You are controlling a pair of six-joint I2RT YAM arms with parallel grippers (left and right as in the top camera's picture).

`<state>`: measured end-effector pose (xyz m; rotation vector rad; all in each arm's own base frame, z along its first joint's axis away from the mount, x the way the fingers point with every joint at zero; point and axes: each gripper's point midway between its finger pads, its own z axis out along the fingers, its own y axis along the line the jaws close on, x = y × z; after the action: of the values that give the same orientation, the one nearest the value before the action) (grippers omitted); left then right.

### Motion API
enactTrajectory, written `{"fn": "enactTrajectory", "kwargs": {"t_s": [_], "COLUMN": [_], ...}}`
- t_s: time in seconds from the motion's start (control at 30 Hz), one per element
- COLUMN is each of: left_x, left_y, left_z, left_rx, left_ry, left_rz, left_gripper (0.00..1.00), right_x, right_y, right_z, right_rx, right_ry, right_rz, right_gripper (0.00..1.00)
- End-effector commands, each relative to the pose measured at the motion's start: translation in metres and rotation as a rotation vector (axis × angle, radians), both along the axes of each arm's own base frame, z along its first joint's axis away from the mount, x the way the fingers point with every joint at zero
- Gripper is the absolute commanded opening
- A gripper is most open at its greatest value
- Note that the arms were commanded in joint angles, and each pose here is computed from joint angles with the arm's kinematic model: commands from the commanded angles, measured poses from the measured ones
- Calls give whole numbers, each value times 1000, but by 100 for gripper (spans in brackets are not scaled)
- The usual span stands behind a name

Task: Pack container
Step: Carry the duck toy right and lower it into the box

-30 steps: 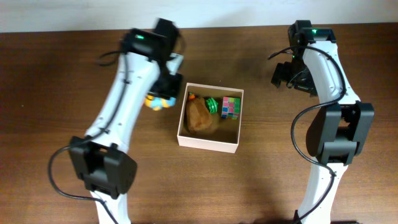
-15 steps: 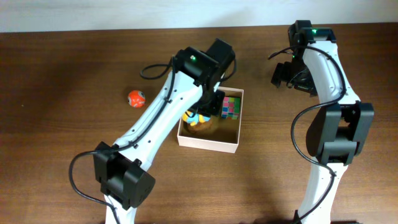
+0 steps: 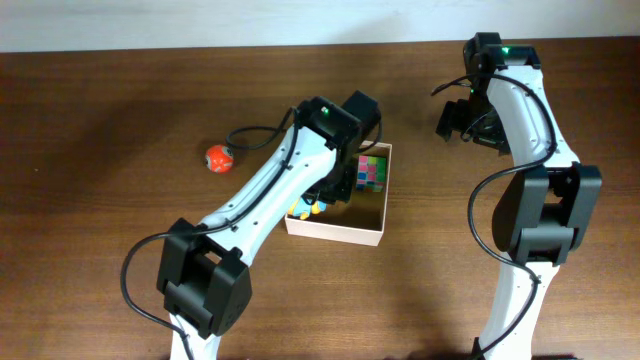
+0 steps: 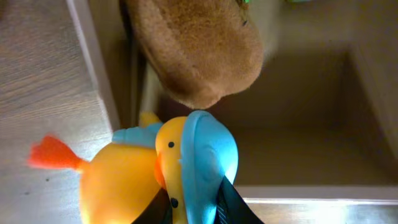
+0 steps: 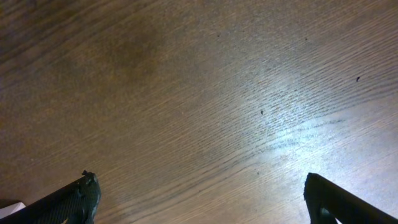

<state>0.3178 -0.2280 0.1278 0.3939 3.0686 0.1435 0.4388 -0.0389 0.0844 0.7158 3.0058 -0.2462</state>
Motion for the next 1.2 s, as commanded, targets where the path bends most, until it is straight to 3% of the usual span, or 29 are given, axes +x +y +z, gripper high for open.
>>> {"fn": "enactTrajectory", "kwargs": {"t_s": [0.0, 0.57, 1.13, 1.17], "left_x": [0, -14, -9, -8], "left_y": [2, -32, -4, -5], "left_z": [-7, -8, -18, -18], "left_rx": [19, -6, 82, 80], "left_ry": [-6, -39, -36, -39], "left_rz": [0, -87, -58, -57], "left_gripper": [18, 17, 19, 24], "right_x": [0, 0, 0, 0], "right_y": [0, 0, 0, 0], "right_z": [1, 1, 1, 1], "right_rx": [-5, -5, -5, -5], "right_ry": [-3, -3, -3, -3], "right_rz": [-5, -5, -5, -5], "right_gripper": [99, 99, 99, 99]}}
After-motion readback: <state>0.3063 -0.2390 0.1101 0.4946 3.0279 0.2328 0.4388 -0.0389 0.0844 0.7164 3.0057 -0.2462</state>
